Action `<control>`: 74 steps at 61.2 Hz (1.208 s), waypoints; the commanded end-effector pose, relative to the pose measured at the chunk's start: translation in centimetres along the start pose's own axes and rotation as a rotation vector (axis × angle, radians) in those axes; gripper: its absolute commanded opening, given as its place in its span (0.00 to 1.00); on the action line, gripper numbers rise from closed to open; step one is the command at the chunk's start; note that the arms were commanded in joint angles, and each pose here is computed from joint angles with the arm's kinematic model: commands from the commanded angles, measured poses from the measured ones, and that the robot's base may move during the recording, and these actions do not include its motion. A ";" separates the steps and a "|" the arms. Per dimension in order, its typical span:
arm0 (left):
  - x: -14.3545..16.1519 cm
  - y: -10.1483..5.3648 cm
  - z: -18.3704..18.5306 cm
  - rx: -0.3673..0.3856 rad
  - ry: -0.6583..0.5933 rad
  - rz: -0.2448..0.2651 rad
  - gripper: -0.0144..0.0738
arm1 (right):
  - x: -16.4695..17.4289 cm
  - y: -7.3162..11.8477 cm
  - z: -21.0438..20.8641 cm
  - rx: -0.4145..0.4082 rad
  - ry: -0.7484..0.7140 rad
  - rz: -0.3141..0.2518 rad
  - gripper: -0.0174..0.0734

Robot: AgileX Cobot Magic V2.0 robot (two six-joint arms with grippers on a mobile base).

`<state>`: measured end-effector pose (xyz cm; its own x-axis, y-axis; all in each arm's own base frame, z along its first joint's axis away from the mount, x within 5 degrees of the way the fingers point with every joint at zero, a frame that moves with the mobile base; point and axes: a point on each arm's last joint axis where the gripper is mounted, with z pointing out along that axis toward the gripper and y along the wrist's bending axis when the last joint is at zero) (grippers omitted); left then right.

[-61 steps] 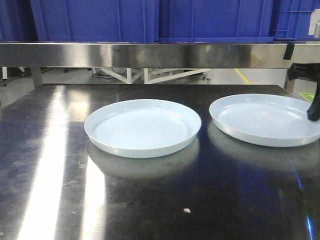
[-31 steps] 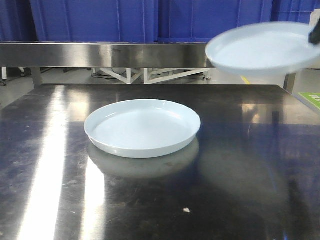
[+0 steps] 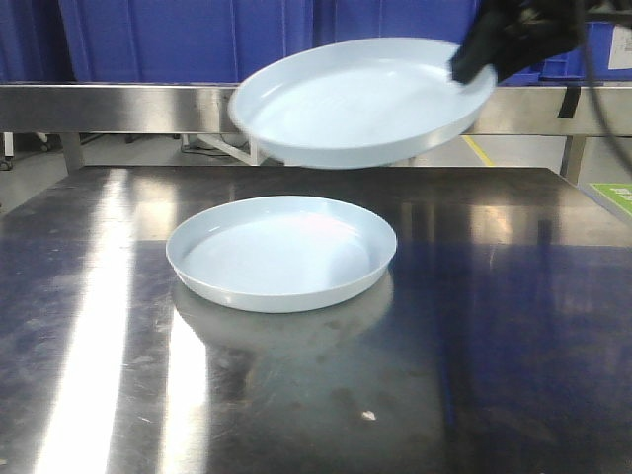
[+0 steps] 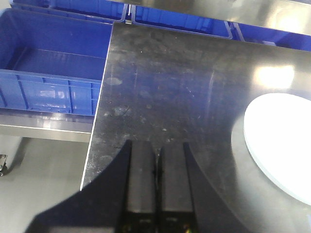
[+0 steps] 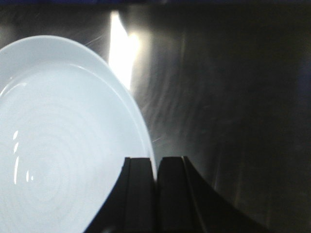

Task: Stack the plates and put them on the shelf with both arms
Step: 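Lift the plate with the right gripper and lay it onto the centered plate, then regrip the rim of the stacked plates with the right gripper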

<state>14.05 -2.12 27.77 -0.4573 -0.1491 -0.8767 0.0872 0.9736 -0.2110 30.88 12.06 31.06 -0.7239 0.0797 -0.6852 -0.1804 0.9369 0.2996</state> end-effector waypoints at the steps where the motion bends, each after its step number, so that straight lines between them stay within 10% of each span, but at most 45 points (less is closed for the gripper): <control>1: -1.6 -0.3 -0.4 0.008 -0.107 -0.010 0.26 | -1.3 2.2 -0.7 -0.069 -0.108 -0.025 0.25; 29: -1.6 -0.3 -0.4 0.008 -0.107 -0.010 0.26 | 1.1 4.4 3.9 -0.097 -0.014 -0.073 0.26; 48: -1.6 -0.3 -0.4 0.008 -0.107 -0.010 0.26 | 1.2 4.3 4.4 -0.093 -0.011 -0.073 0.64; 74: -1.6 -0.3 -0.4 0.008 -0.107 -0.010 0.26 | 1.2 4.3 4.5 -0.092 -0.008 -0.074 0.65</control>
<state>14.05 -2.12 27.77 -0.4573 -0.1491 -0.8767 0.0872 0.9736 -0.2110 31.95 17.65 25.49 -0.7817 -0.0339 -0.6227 -0.2670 0.9206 0.2850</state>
